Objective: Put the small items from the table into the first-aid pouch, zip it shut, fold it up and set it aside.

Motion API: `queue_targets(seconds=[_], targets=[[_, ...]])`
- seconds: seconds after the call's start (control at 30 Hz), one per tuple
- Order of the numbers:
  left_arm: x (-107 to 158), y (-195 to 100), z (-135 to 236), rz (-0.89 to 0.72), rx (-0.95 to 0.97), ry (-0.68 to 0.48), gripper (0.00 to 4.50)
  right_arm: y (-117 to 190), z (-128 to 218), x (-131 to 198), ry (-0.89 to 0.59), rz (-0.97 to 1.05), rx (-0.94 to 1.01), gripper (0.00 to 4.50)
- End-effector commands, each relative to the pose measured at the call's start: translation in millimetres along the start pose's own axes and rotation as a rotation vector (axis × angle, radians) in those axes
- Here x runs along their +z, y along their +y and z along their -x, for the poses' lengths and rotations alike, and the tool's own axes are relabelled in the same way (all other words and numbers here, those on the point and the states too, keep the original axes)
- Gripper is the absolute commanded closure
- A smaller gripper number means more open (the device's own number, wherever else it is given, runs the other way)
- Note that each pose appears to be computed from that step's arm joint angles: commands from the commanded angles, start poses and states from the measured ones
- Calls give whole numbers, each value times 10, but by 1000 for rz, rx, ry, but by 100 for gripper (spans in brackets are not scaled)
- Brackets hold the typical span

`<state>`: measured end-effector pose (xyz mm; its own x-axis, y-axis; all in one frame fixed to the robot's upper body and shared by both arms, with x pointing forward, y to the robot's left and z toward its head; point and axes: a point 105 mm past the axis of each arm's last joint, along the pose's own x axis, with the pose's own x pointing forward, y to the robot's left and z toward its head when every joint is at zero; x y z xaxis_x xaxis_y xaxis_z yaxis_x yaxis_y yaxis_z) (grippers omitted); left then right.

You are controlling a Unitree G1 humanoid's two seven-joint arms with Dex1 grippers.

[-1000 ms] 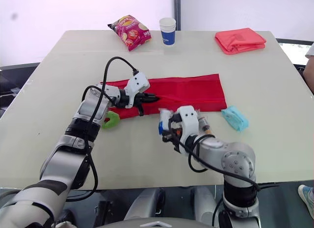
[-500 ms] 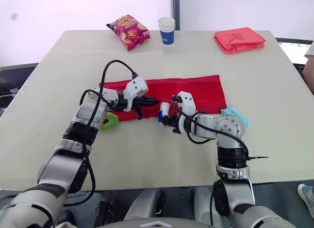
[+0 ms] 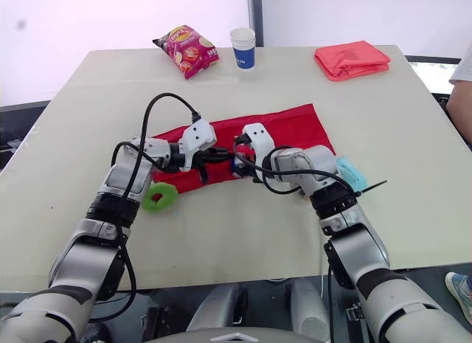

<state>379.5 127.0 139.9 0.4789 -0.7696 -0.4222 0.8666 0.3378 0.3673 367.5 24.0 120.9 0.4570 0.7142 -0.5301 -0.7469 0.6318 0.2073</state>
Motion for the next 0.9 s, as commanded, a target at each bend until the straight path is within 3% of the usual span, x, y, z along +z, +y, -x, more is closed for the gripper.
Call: queue_targets(seconds=[0.03,0.53,0.73,0.9], targets=[[198,-94,-64,-70,-57,-80,450,-32,-58,-5,20,96,-9,443],[265,-19,-96,-59,-36,-134,450,39,-207,41,57,251,64,443],[164,46,-82,-15,-4,-99,450,-10,32,123,5,263,91,178],[138,75,-75,-7,5,-88,450,60,376,213,-101,356,116,178]])
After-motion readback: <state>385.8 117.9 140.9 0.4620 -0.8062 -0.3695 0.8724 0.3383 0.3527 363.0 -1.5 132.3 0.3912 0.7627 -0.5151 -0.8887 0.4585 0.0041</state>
